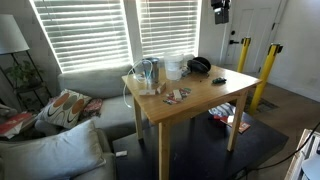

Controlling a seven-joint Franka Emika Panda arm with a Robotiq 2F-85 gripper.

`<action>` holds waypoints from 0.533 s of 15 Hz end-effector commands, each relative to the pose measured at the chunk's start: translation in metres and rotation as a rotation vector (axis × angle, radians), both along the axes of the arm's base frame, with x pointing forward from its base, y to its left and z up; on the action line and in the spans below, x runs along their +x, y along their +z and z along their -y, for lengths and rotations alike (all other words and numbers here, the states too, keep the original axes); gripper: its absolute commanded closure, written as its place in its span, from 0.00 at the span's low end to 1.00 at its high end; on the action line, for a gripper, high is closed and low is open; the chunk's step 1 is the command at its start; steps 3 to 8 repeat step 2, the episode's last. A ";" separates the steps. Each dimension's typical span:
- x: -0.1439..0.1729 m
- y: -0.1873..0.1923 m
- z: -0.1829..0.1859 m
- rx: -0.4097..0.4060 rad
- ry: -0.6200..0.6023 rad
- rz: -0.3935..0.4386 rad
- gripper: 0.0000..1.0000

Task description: Move the plastic cup forward on the right side of the silver cup

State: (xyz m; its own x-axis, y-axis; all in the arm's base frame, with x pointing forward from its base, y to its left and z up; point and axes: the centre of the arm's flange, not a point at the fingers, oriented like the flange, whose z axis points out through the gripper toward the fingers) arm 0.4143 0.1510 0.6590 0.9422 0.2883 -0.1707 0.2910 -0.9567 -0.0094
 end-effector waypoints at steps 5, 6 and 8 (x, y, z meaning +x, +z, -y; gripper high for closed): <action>0.000 0.000 0.000 0.000 0.000 0.000 0.00; 0.000 0.000 0.000 0.000 0.000 0.000 0.00; 0.000 0.000 0.000 0.000 0.000 0.000 0.00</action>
